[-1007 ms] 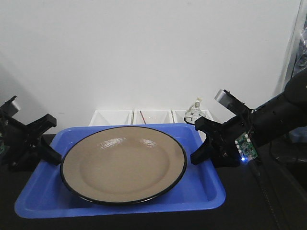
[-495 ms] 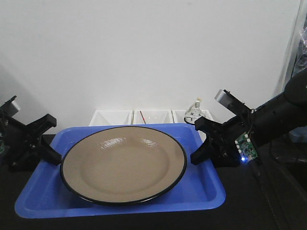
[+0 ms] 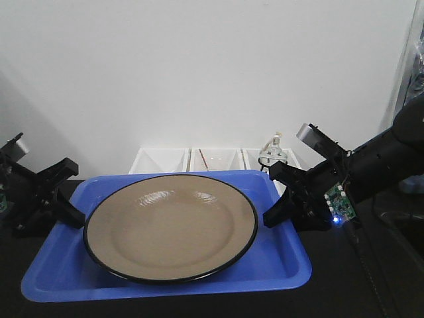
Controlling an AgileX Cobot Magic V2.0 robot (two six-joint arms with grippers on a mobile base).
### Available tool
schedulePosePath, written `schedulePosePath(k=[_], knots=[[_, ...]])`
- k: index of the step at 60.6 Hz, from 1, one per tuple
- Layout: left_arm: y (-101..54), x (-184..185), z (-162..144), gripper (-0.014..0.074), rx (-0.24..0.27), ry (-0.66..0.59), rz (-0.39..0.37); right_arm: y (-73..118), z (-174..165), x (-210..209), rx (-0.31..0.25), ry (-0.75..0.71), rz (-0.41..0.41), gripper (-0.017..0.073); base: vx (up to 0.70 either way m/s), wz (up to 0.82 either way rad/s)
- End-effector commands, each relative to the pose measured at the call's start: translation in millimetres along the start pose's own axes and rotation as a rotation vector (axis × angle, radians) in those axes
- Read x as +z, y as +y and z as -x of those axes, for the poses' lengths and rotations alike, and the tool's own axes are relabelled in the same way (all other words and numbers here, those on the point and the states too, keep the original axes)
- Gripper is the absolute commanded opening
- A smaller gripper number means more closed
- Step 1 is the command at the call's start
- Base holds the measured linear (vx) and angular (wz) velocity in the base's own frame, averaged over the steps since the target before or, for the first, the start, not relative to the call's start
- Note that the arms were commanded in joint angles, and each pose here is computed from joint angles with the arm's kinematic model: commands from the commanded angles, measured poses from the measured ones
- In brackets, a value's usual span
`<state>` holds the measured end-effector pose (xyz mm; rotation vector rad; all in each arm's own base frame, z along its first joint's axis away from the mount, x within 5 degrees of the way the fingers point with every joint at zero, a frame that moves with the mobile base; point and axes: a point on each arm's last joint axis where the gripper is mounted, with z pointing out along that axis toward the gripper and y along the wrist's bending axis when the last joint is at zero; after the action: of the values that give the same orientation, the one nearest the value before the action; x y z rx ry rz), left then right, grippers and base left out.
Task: Place disk in tray to left cabinet
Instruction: 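Hold the tray level with both grippers while the base turns away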
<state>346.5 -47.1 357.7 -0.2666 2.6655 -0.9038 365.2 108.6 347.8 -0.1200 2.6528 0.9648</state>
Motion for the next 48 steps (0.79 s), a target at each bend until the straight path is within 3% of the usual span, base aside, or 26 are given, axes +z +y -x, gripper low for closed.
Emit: schedulePosePath(k=[1,48], knots=[[-34.6,-23.3,-10.4,-0.0001,0.001,-0.018,-0.175,39.7,-0.9,-28.1,-0.032,-0.1,0.175,-0.0004,-0.14,0.07],[-34.6,-23.3,-10.4,-0.0001,0.001,-0.018,-0.175,39.8,-0.9,-28.1,-0.031,-0.1,0.176,-0.0004,-0.17,0.19]])
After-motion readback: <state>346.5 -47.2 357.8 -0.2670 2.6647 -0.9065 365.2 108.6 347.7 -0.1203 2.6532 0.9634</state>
